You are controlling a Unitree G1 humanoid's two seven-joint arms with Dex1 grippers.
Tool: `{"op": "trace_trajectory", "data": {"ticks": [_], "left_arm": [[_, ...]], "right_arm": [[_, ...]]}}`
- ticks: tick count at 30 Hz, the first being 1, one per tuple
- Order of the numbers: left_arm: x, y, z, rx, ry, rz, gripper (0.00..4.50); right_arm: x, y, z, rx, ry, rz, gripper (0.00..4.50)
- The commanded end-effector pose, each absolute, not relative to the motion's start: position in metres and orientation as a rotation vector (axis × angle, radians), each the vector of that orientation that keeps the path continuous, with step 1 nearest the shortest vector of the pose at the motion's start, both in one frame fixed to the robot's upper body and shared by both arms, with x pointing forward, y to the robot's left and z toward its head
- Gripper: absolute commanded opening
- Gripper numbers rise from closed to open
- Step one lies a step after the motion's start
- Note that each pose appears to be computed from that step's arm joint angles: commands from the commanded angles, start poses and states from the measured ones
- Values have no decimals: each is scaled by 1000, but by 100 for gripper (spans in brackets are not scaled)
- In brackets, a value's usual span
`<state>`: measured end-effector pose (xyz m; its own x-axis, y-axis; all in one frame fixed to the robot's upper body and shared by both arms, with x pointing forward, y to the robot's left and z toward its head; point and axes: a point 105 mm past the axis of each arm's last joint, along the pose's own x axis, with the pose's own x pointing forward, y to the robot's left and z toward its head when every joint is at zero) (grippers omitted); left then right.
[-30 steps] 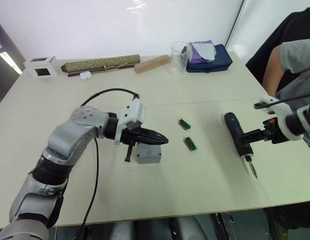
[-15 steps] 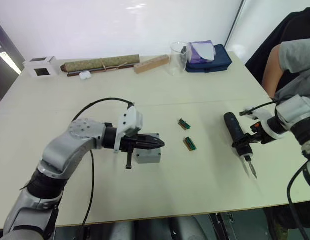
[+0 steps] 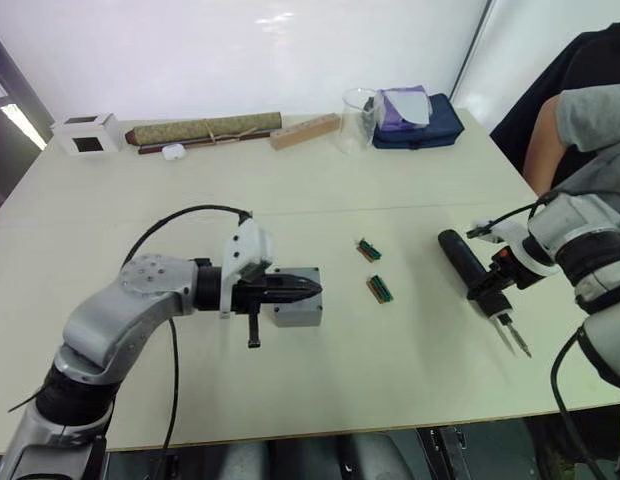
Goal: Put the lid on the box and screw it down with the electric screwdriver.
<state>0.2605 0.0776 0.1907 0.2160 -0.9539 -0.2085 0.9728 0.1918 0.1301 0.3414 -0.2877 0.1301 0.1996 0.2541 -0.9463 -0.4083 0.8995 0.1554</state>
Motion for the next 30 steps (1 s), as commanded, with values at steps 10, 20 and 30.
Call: {"op": "trace_trajectory", "data": {"ticks": [10,20,30], "left_arm": [[299,116,192,228,108,-1224,0],[312,115,168,262,174,-1169,0],[303,104,150,305,224,-1221,0]], "right_arm": [[364,-192,320,238,133,817,215],[295,-87,284,194,-332,911,215],[293,-56,249,52,-332,899,215]]}}
